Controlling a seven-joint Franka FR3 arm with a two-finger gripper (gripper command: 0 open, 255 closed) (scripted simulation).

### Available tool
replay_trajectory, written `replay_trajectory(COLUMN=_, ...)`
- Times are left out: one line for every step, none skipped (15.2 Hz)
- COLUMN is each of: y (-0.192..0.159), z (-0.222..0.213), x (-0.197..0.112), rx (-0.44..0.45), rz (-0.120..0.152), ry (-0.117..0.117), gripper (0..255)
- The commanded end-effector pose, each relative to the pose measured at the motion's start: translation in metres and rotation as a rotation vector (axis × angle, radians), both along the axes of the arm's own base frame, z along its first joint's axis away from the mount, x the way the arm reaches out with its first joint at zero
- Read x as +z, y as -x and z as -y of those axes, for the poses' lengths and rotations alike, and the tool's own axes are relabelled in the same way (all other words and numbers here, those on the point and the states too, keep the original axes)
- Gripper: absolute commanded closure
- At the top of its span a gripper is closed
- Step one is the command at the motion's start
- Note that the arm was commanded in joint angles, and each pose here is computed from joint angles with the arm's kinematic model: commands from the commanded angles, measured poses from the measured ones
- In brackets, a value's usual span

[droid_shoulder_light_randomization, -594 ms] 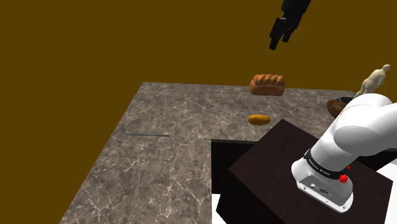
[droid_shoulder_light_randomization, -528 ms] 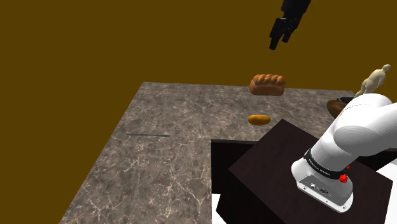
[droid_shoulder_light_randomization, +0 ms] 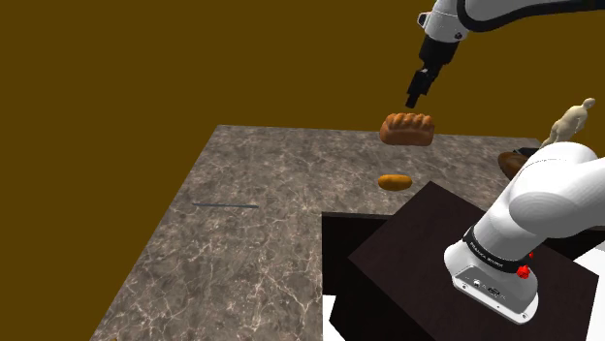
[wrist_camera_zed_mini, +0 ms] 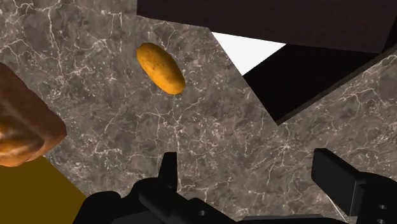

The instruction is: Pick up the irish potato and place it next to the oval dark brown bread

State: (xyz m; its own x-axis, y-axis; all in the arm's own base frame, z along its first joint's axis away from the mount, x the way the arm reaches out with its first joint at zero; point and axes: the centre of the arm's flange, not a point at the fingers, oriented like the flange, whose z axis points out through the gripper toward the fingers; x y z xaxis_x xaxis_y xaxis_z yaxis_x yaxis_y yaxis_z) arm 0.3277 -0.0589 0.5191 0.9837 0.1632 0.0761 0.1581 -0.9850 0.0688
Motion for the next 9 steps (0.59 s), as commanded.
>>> replay_trajectory(y=0.002, z=0.009, x=-0.022, rx=0.044, rz=-0.001, ry=0.000, gripper=0)
replay_trajectory(y=0.001, z=0.013, x=-0.035, rx=0.064, rz=-0.002, ry=0.000, gripper=0)
replay_trajectory(y=0.001, z=0.017, x=-0.048, rx=0.085, rz=-0.003, ry=0.000, gripper=0)
replay_trajectory(y=0.000, z=0.021, x=-0.060, rx=0.105, rz=-0.004, ry=0.000, gripper=0)
replay_trajectory(y=-0.001, z=0.026, x=-0.073, rx=0.126, rz=-0.006, ry=0.000, gripper=0)
replay_trajectory(y=-0.001, z=0.030, x=-0.085, rx=0.147, rz=-0.007, ry=0.000, gripper=0)
replay_trajectory(y=-0.002, z=0.034, x=-0.098, rx=0.167, rz=-0.008, ry=0.001, gripper=0)
replay_trajectory(y=-0.003, z=0.038, x=-0.110, rx=0.188, rz=-0.009, ry=0.001, gripper=0)
replay_trajectory(y=-0.004, z=0.042, x=-0.123, rx=0.208, rz=-0.010, ry=0.001, gripper=0)
